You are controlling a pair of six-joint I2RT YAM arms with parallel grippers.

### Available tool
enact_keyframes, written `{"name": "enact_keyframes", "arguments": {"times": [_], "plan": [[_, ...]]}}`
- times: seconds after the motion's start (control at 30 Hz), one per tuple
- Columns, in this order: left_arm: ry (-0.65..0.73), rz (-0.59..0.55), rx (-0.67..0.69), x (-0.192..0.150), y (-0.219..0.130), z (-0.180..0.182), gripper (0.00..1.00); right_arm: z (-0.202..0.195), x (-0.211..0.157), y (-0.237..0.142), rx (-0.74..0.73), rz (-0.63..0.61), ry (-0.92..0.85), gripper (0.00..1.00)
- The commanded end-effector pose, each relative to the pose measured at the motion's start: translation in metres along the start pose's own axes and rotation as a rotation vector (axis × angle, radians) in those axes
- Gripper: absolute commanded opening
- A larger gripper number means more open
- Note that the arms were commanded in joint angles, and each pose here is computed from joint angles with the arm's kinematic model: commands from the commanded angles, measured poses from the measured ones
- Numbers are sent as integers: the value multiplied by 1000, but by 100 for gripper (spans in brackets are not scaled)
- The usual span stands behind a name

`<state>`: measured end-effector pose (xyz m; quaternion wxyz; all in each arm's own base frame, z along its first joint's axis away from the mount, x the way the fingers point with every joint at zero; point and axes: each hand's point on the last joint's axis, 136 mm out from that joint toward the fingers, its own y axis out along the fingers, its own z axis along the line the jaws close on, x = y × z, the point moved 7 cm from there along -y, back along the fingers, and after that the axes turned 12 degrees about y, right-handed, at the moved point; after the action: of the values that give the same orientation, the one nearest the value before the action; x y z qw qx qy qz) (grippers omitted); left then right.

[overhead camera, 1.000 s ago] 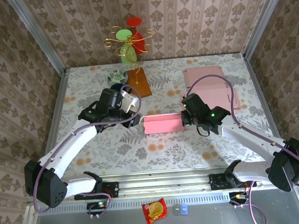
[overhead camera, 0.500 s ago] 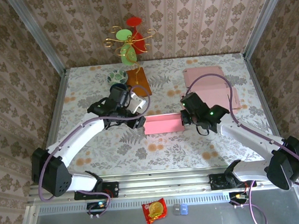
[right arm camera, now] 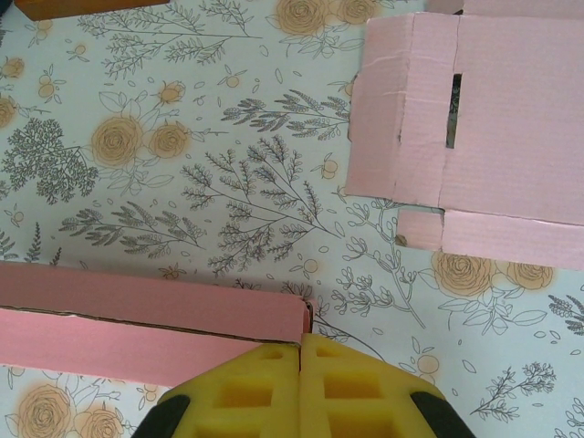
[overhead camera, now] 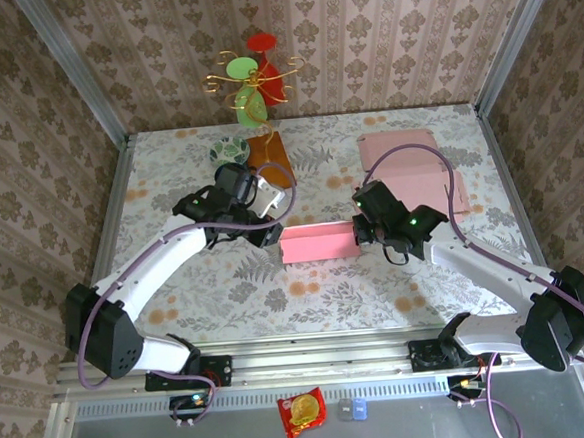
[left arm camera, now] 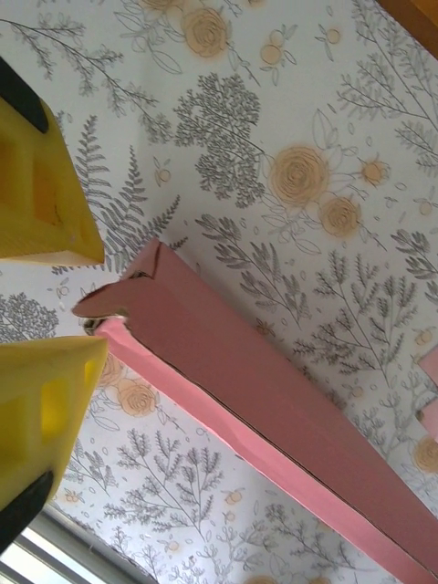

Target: Fold the paper box

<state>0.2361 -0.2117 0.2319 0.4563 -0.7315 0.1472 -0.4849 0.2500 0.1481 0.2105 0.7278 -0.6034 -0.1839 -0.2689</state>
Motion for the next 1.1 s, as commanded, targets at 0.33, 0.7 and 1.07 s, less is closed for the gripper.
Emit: {"name": "enact_keyframes", "arguments": {"times": [0.33,0.7,1.07], "plan": [[23,3,-5,8,0,-2,22,-3,-4,0,-38,34,7,0],[27,5,-10,12,4,-3,15,-3,-5,0,-35,36,12,0],[11,18,-12,12,8,-4,3,-3,-5,0,-33,35,17,0]]}}
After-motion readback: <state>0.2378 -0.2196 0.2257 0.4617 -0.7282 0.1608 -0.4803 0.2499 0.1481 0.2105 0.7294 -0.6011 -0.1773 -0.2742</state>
